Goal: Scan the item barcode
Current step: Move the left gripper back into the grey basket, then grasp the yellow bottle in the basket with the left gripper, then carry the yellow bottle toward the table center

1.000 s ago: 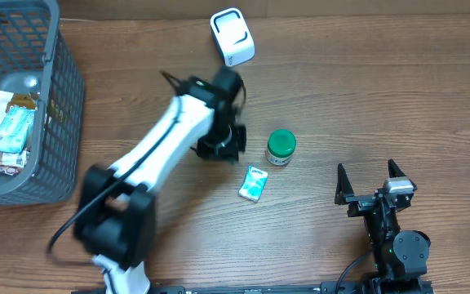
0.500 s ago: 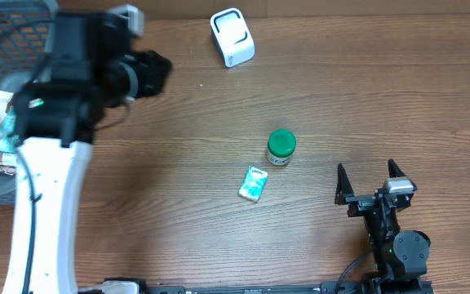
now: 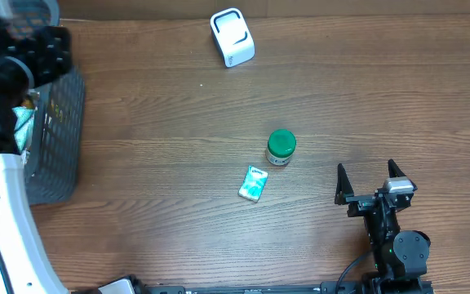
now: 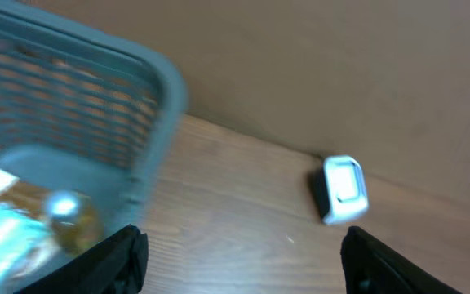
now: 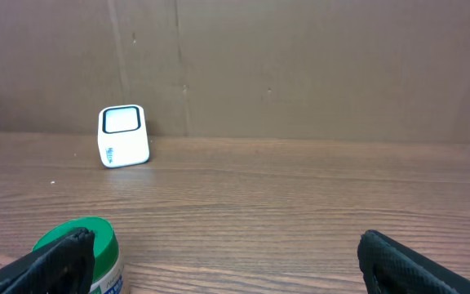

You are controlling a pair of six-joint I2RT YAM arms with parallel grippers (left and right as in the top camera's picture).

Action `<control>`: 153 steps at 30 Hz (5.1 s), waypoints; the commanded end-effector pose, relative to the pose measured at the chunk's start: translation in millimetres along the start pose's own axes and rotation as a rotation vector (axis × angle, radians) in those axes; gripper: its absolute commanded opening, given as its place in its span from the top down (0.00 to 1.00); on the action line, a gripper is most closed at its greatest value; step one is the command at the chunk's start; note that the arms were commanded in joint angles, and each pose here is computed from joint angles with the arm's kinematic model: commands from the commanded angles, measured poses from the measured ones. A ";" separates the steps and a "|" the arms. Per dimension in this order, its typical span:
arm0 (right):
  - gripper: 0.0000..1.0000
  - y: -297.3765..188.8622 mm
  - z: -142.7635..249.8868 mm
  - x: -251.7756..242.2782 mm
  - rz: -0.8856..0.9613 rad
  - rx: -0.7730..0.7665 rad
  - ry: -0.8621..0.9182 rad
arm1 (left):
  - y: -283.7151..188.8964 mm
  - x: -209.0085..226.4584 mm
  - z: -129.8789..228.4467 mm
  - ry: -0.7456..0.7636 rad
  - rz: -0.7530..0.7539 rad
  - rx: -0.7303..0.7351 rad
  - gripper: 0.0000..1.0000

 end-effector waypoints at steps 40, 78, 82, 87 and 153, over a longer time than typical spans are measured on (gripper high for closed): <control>0.00 0.2 2.6 -0.3 0.007 0.001 -0.005 | 177.1 204.9 75.3 -0.078 -0.275 0.388 0.18; 0.00 0.2 2.6 -0.3 0.007 0.001 -0.005 | -55.1 35.5 -67.4 -0.023 -0.100 -0.275 0.78; 0.00 0.2 2.6 -0.3 0.007 0.001 -0.005 | -74.4 18.6 -44.6 -0.084 -0.081 -0.218 0.76; 0.00 0.2 2.6 -0.3 0.007 0.001 -0.005 | -77.0 -5.1 -8.2 -0.081 -0.046 -0.078 0.76; 0.00 0.2 2.6 -0.3 0.007 0.001 -0.005 | 93.8 -128.0 383.2 0.253 -0.145 0.461 0.55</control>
Point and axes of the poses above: each gripper's point midway between its finger pads, its own y axis out along the fingers, its own x axis along the line the jaws close on, z = x × y, the point moved 4 cm from there along -y, back along the fingers, and after that the axes turned 9 degrees about -y, right-handed, at the moved point
